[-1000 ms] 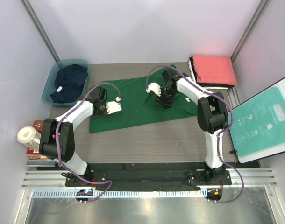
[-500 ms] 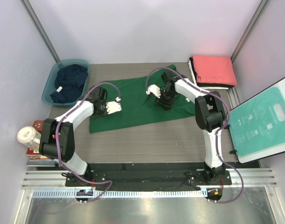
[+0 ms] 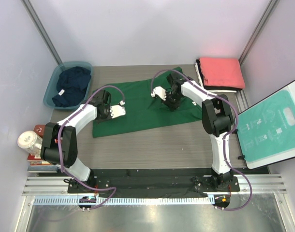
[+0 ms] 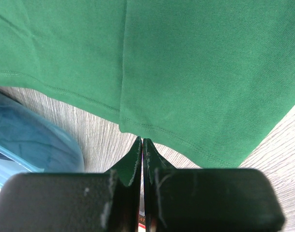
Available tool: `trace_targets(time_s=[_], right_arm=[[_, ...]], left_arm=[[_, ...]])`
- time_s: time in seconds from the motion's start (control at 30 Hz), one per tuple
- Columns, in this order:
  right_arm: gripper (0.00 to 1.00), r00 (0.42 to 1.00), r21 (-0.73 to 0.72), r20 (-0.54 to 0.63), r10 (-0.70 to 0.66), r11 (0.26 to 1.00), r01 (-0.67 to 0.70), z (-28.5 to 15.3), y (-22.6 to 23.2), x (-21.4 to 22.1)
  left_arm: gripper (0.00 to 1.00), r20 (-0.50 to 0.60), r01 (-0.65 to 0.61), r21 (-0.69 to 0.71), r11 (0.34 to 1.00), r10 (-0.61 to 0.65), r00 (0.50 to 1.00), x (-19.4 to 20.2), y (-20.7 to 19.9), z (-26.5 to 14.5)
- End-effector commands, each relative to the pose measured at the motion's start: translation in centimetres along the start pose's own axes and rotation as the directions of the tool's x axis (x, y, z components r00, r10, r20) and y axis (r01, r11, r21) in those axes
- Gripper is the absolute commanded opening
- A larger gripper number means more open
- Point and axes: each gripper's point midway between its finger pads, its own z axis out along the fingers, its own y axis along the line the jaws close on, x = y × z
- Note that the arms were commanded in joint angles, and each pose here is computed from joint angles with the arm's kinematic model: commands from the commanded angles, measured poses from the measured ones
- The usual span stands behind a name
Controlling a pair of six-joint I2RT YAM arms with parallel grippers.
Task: Fold and stack the t-shirts
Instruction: Fold the flattened tshirt in 1/3 of the way
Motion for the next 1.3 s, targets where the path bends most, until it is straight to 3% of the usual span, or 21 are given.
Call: trace_targets(time_s=[0.0, 0.47, 0.63, 1.13, 1.27], right_arm=[[0.06, 0.997, 0.111, 0.057, -0.056, 0.993, 0.049, -2.9, -2.7, -3.1], [0.06, 0.981, 0.267, 0.024, -0.191, 0.947, 0.178, -2.5, -7.5, -5.9], [0.11, 0.977, 0.322, 0.031, -0.212, 0.927, 0.191, -2.1, -8.5, -7.1], [0.44, 0.956, 0.498, 0.071, -0.285, 0.841, 0.214, -1.1, -9.3, -9.9], [0.53, 0.943, 0.616, 0.097, -0.319, 0.764, 0.195, -1.6, -10.2, -11.9]], left_arm=[[0.0, 0.028, 0.005, -0.024, 1.0, -0.004, 1.0, -0.9, 1.0, -0.2], [0.0, 0.033, 0.015, -0.023, 1.0, -0.015, 0.999, -1.0, 1.1, -0.2], [0.0, 0.032, 0.016, -0.017, 1.0, -0.016, 0.999, -0.9, 0.9, -0.1], [0.0, 0.036, 0.004, -0.008, 1.0, -0.003, 0.999, -1.4, 1.4, 0.3], [0.01, 0.04, 0.003, -0.001, 1.0, -0.003, 0.999, -1.7, 1.5, 0.3]])
